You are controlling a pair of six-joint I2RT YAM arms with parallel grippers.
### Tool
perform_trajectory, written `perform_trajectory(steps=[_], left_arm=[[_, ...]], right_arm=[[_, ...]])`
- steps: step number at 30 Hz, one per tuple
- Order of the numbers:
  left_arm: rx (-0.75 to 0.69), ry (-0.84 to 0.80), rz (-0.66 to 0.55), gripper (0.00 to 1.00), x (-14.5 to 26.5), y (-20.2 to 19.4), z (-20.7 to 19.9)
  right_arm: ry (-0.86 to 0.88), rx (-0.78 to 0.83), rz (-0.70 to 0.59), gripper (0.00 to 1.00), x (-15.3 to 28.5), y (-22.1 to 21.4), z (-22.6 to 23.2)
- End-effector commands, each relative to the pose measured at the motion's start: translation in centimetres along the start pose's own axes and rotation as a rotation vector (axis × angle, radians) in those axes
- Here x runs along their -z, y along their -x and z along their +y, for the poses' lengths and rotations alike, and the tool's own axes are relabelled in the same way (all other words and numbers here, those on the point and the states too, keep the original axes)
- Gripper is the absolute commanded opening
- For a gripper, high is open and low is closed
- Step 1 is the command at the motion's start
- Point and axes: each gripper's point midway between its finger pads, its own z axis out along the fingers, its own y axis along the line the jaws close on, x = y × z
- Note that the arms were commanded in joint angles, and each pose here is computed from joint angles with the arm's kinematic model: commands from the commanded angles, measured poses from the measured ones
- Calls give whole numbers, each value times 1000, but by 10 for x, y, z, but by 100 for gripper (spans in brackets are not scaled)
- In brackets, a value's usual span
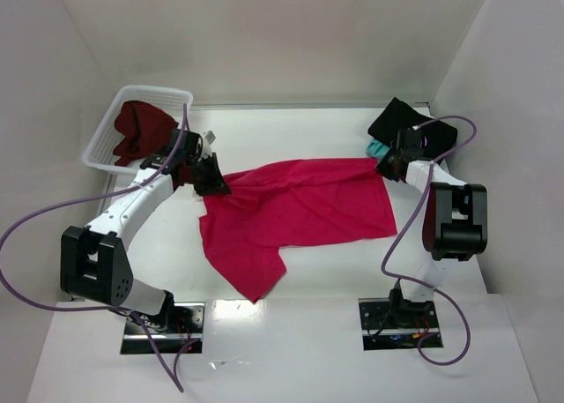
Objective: Fold and stack the t-shirts
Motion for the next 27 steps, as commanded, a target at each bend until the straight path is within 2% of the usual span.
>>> perform_trajectory(steps=[1, 4, 9, 11, 14, 18, 19, 22, 27], left_arm=[[9, -11, -79, 0, 15, 18, 5], [50, 4, -171, 5, 24, 47, 15], [73, 32, -212, 5, 17, 83, 35], [46, 17, -233, 0, 19, 100, 31], [-27, -52, -277, 0, 32, 124, 9], [-127, -219, -254, 0, 49, 143, -26], [-138, -310, -206, 0, 54, 136, -42], [-197, -456, -173, 0, 67, 134, -65], [-196, -430, -215, 0, 79, 143, -56]], right_arm=[[53, 19, -106, 0, 20, 42, 22], [66, 20, -128, 0, 23, 53, 29], [111, 34, -140, 0, 29, 69, 46], [127, 44, -148, 0, 32, 74, 51], [142, 46, -171, 0, 40, 85, 58], [199, 74, -213, 0, 59, 101, 75], [203, 86, -222, 0, 61, 105, 77], [224, 98, -243, 0, 66, 114, 85], [247, 102, -282, 0, 74, 132, 97]])
